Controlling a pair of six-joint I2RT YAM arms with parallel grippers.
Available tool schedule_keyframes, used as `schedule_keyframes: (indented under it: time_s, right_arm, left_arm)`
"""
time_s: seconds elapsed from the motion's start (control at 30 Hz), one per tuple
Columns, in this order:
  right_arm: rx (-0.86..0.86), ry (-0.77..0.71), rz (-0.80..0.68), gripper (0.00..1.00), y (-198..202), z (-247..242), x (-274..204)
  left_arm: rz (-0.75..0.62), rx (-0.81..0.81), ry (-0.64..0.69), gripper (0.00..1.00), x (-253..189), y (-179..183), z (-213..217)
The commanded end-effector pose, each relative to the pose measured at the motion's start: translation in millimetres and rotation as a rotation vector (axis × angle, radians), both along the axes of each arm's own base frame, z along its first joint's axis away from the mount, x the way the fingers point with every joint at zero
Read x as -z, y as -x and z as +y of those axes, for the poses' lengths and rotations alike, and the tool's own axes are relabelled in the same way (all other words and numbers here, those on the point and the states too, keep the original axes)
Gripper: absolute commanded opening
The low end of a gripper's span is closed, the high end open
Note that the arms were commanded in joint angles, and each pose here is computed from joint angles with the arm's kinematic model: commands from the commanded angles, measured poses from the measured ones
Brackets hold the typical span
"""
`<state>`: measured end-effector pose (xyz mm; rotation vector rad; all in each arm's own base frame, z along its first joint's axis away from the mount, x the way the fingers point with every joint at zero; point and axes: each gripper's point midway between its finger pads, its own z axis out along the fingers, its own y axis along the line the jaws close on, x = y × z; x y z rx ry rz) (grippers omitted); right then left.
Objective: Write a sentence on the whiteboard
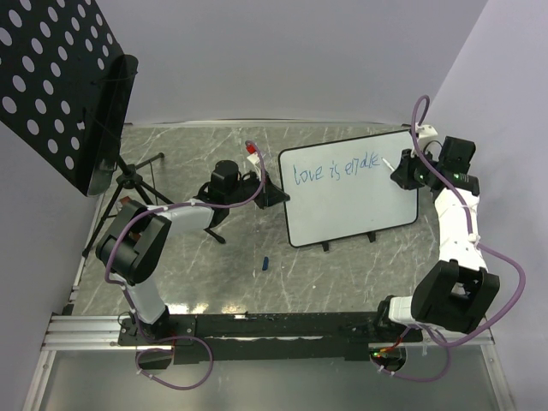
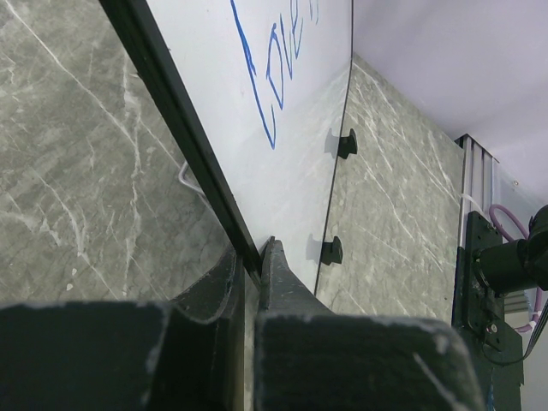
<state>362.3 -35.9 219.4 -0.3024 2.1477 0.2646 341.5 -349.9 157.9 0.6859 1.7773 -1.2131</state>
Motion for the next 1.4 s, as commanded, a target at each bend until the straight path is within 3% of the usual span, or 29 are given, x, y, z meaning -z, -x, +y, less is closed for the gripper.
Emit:
schedule_keyframes:
  time_s: [0.0, 0.57, 1.37]
  right_arm:
    - [0.04, 0.028, -0.089, 0.0, -12.9, -10.4, -27.0]
    - [0.031, -0.005, -0.05, 0.0, -27.7, -10.6, -19.0]
    - [0.007, 0.027, 0.004, 0.0, -10.1, -8.8, 0.1]
  left_arm:
    - [-0.11, 0.025, -0.086, 0.01, 13.4, 0.1, 2.7]
    - [-0.111, 0.028, -0.087, 0.01, 14.2, 0.1, 2.3]
    - [-0.112, 0.027, -0.083, 0.01, 12.8, 0.0, 2.1]
